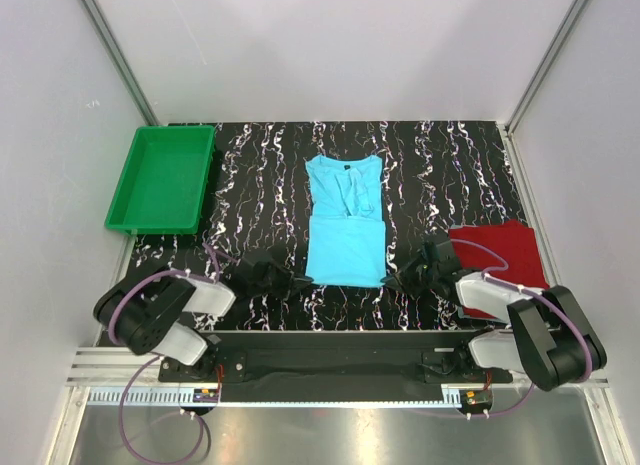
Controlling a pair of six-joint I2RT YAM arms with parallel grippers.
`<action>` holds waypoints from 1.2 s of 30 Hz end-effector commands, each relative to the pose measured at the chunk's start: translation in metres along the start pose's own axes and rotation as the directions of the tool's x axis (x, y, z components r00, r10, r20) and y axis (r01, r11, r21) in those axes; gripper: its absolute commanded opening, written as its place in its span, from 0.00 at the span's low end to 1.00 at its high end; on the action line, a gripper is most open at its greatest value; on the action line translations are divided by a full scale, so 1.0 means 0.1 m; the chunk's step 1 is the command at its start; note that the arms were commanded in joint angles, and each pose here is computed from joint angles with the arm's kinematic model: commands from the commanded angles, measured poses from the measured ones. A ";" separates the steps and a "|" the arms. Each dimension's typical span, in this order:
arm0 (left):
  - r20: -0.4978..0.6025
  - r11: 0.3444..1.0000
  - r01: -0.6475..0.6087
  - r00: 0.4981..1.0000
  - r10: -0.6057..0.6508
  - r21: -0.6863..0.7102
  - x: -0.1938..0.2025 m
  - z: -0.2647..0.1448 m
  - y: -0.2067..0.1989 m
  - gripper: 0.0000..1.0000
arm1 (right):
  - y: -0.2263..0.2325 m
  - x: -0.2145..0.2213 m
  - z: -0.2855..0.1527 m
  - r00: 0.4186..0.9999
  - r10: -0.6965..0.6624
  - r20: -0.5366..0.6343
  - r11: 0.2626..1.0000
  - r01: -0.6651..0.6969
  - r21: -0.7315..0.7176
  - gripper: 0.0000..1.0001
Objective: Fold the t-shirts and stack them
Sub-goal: Fold the tshirt
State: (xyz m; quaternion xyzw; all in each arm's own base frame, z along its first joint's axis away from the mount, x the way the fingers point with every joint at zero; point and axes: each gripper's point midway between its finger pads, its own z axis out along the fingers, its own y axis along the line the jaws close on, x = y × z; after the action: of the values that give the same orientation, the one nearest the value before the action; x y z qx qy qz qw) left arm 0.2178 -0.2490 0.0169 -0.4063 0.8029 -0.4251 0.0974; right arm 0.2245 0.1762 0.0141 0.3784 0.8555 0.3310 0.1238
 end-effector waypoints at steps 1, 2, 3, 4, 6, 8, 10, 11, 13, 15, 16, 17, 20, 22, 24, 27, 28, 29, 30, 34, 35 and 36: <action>-0.013 0.999 -0.050 0.999 0.050 -0.001 0.05 -0.11 0.00 0.00 | -0.19 0.13 -0.13 0.996 -0.067 -0.051 0.995 0.071 0.077 0.00; -0.015 0.998 -0.055 0.998 0.055 -0.033 0.06 -0.14 0.07 0.00 | -0.21 0.16 -0.15 0.996 -0.073 -0.059 0.994 0.077 0.077 0.00; -0.014 0.997 -0.076 0.997 0.076 -0.005 0.09 -0.20 -0.03 0.00 | -0.23 0.19 -0.17 0.994 -0.080 -0.069 0.993 0.086 0.078 0.00; -0.004 0.997 -0.082 0.997 0.082 -0.005 0.09 -0.23 -0.03 0.00 | -0.26 0.25 -0.22 0.993 -0.079 -0.086 0.994 0.086 0.075 0.00; -0.006 0.996 -0.088 0.996 0.088 0.014 0.16 -0.35 -0.06 0.00 | -0.32 0.34 -0.28 0.990 -0.082 -0.110 0.992 0.092 0.081 0.00; -0.004 0.996 -0.094 0.996 0.094 -0.003 0.22 -0.42 0.00 0.00 | -0.33 0.41 -0.37 0.988 -0.095 -0.121 0.992 0.104 0.072 0.00; 0.004 0.995 -0.090 0.996 0.090 0.046 0.27 -0.53 -0.09 0.00 | -0.35 0.48 -0.48 0.985 -0.118 -0.129 0.990 0.127 0.067 0.00; -0.012 0.995 -0.095 0.995 0.096 0.022 0.35 -0.57 -0.01 0.00 | -0.35 0.50 -0.51 0.984 -0.123 -0.130 0.989 0.132 0.066 0.00; -0.031 0.995 -0.098 0.995 0.098 0.024 0.46 -0.67 0.02 0.00 | -0.36 0.58 -0.61 0.981 -0.132 -0.144 0.988 0.142 0.062 0.00; -0.042 0.997 -0.081 0.996 0.082 0.019 0.53 -0.73 0.07 0.00 | -0.36 0.65 -0.70 0.977 -0.134 -0.164 0.988 0.145 0.056 0.00; -0.062 0.996 -0.090 0.994 0.091 0.011 0.61 -0.79 0.12 0.00 | -0.37 0.67 -0.73 0.977 -0.130 -0.169 0.988 0.141 0.056 0.00; -0.068 0.996 -0.090 0.994 0.091 0.013 0.64 -0.83 0.14 0.00 | -0.36 0.72 -0.76 0.974 -0.137 -0.180 0.988 0.148 0.048 0.00; -0.096 0.996 -0.083 0.992 0.084 0.022 0.77 -0.98 0.14 0.00 | -0.37 0.81 -0.88 0.970 -0.141 -0.196 0.988 0.151 0.039 0.00; -0.067 0.996 -0.084 0.994 0.085 0.014 0.74 -1.03 0.16 0.00 | -0.37 0.84 -0.96 0.970 -0.142 -0.196 0.988 0.151 0.031 0.00; -0.065 0.995 -0.093 0.993 0.095 0.039 0.75 -1.10 0.07 0.00 | -0.37 0.86 -1.03 0.968 -0.153 -0.198 0.986 0.162 0.032 0.00; -0.051 0.987 -0.150 0.987 0.153 0.064 0.78 -1.15 -0.09 0.00 | -0.23 0.84 -1.12 0.967 -0.179 -0.181 0.983 0.183 0.007 0.00; -0.041 0.982 -0.178 0.983 0.181 0.060 0.78 -1.16 -0.14 0.00 | -0.17 0.82 -1.14 0.968 -0.186 -0.168 0.982 0.188 0.001 0.00; -0.036 0.975 -0.203 0.978 0.207 0.092 0.84 -1.24 -0.36 0.00 | -0.11 0.79 -1.15 0.969 -0.192 -0.155 0.981 0.194 -0.006 0.00; -0.015 0.964 -0.257 0.966 0.259 0.068 0.82 -1.20 -0.38 0.00 | 0.04 0.75 -1.18 0.968 -0.212 -0.134 0.977 0.212 -0.013 0.00; 0.029 0.938 -0.333 0.943 0.332 0.100 0.84 -1.27 -0.91 0.00 | 0.43 0.66 -1.22 0.963 -0.249 -0.101 0.969 0.247 -0.028 0.00; 0.042 0.924 -0.366 0.931 0.363 0.110 0.82 -1.28 -1.00 0.00 | 0.59 0.62 -1.23 0.961 -0.263 -0.086 0.965 0.261 -0.040 0.00; 0.060 0.922 -0.376 0.927 0.371 0.096 0.75 -1.23 -1.06 0.00 | 0.66 0.61 -1.23 0.958 -0.272 -0.085 0.962 0.270 -0.042 0.00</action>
State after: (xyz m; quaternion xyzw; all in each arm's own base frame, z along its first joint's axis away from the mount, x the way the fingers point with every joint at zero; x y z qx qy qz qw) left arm 0.1404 -0.2622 0.1578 -0.2810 0.8458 -0.4275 0.1516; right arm 0.1396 0.1878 0.1256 0.2619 0.9012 0.3327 0.0920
